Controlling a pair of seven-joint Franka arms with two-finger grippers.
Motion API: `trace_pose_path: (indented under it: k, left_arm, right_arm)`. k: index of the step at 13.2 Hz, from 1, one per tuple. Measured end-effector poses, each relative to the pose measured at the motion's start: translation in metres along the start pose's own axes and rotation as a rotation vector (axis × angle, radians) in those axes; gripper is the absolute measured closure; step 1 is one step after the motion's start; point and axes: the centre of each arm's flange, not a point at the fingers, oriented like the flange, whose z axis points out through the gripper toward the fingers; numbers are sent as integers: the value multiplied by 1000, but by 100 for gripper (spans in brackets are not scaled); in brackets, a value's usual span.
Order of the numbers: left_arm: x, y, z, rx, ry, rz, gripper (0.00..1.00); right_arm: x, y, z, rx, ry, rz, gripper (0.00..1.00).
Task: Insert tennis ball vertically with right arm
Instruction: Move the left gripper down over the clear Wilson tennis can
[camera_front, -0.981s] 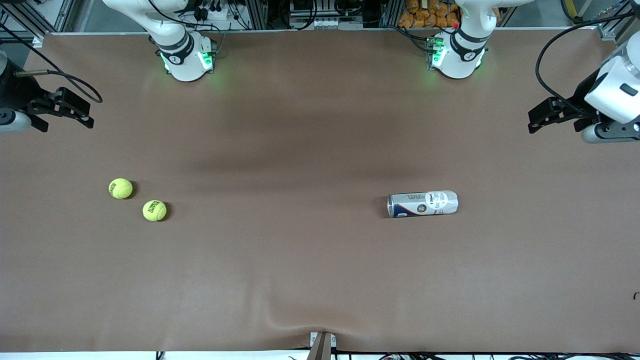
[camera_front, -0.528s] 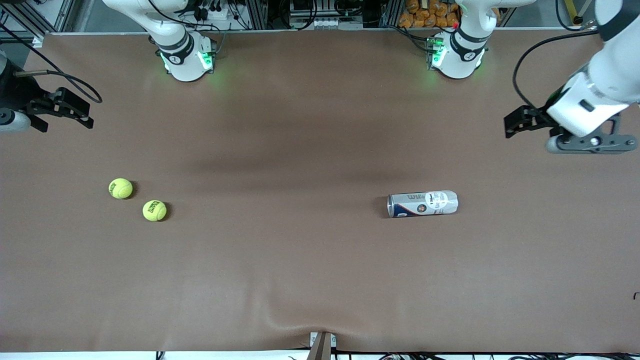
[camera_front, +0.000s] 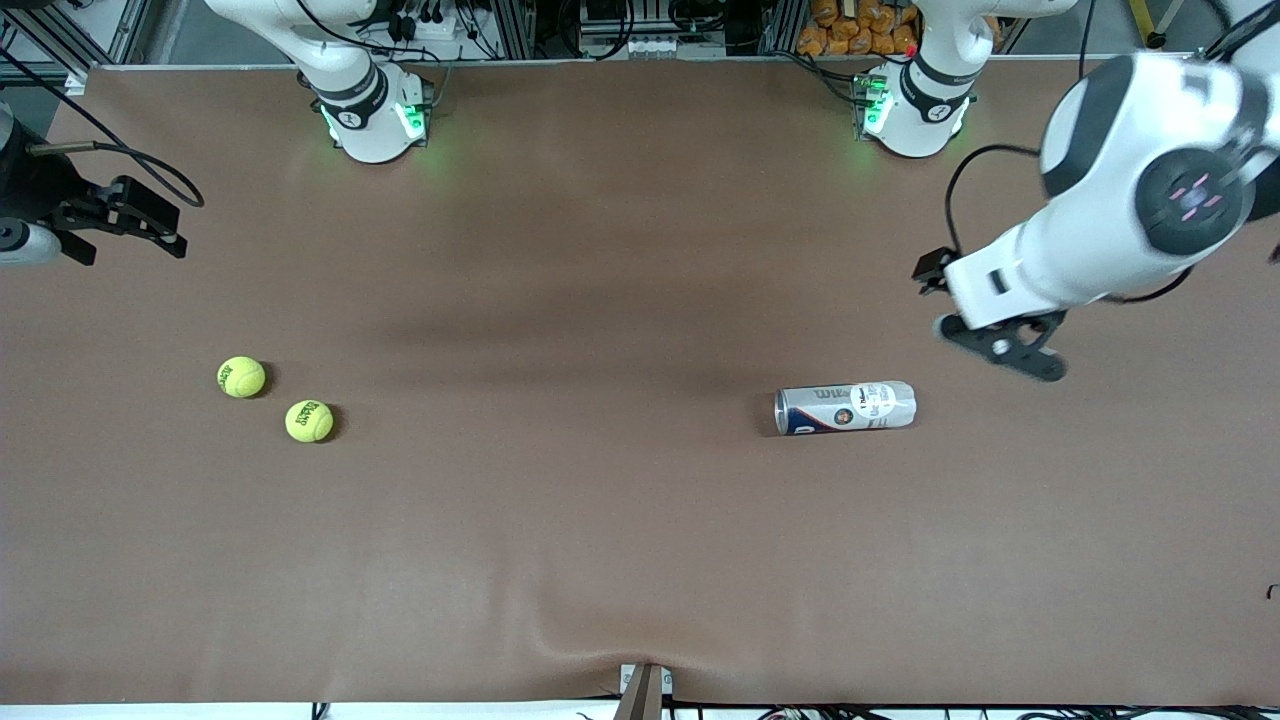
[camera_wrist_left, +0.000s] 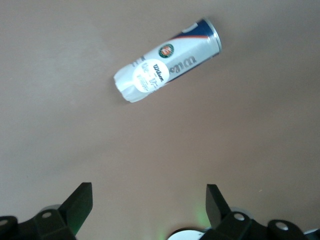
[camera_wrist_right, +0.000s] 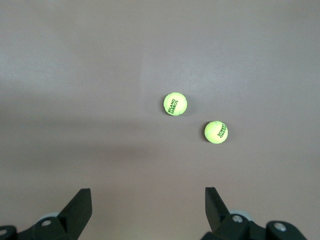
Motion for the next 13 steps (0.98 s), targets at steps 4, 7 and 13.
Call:
trace_pose_path:
  k: [4,7,13]
  left_arm:
    - [47,73,49,217,-76,189,0]
    - [71,83,81,278,-100,387,0]
    - [95,89,134,447,-253,682,0]
  right_arm:
    - [0,1,1,4,0,2,0]
    - [0,3,1,4,0,7,0]
    - [0,4,1,5,0,8,0]
